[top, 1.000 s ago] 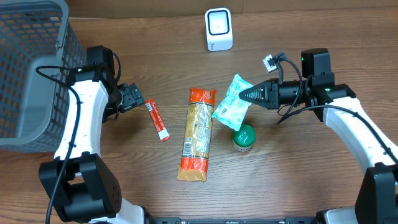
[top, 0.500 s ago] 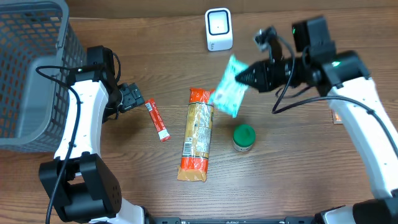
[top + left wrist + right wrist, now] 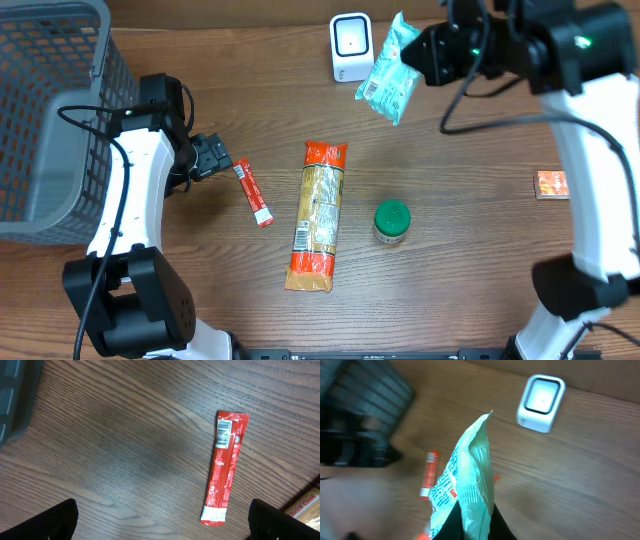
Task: Scan the item barcode
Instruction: 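Hold the teal packet in front of the scanner window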
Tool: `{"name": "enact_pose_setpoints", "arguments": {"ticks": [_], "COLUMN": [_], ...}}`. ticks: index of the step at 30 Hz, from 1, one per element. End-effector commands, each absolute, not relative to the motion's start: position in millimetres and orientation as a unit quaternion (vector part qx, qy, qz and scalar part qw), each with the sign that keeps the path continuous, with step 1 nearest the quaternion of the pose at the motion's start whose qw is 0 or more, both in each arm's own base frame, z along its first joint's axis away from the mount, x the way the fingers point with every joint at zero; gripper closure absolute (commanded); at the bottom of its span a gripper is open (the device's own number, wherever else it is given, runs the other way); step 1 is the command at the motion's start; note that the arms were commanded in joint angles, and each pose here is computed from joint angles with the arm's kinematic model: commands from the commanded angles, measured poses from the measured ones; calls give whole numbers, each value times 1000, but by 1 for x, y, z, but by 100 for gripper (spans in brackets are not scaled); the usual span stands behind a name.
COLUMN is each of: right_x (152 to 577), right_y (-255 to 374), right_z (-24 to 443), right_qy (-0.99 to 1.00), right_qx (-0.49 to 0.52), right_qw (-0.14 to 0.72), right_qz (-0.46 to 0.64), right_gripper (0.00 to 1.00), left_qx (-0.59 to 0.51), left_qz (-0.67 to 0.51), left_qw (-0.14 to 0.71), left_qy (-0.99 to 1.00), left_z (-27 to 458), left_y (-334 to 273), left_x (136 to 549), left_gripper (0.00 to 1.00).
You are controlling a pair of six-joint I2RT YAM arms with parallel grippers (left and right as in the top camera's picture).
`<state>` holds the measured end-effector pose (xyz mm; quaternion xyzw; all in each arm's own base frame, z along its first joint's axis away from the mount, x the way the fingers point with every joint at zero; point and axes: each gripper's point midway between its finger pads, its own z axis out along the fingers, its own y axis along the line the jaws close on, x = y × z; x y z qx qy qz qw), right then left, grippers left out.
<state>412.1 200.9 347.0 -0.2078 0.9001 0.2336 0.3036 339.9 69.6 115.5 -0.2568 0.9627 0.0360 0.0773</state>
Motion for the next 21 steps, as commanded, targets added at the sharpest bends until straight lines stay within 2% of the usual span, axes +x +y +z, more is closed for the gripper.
{"name": "enact_pose_setpoints", "arguments": {"ticks": [1,4,8,21], "right_x": [438,460,494,582], "right_y": [208,214,216,241], "right_z": [314,291,268,244], "right_qy": [900,899,900,825], "right_qx": [-265,-290,-277,-272], "right_qw": [306,313,337,448], "right_qz": [160,99,5,-212], "right_gripper": [97,97,97,97], "left_qx": [-254,-254,-254,-254], "left_qz": [38,38,38,38], "left_qw": [88,88,88,88], "left_qy": [962,962,962,962], "left_z": [122,122,122,122], "left_y": [72,72,72,72], "left_x": [342,342,342,342], "left_gripper": [0,0,0,0]}}
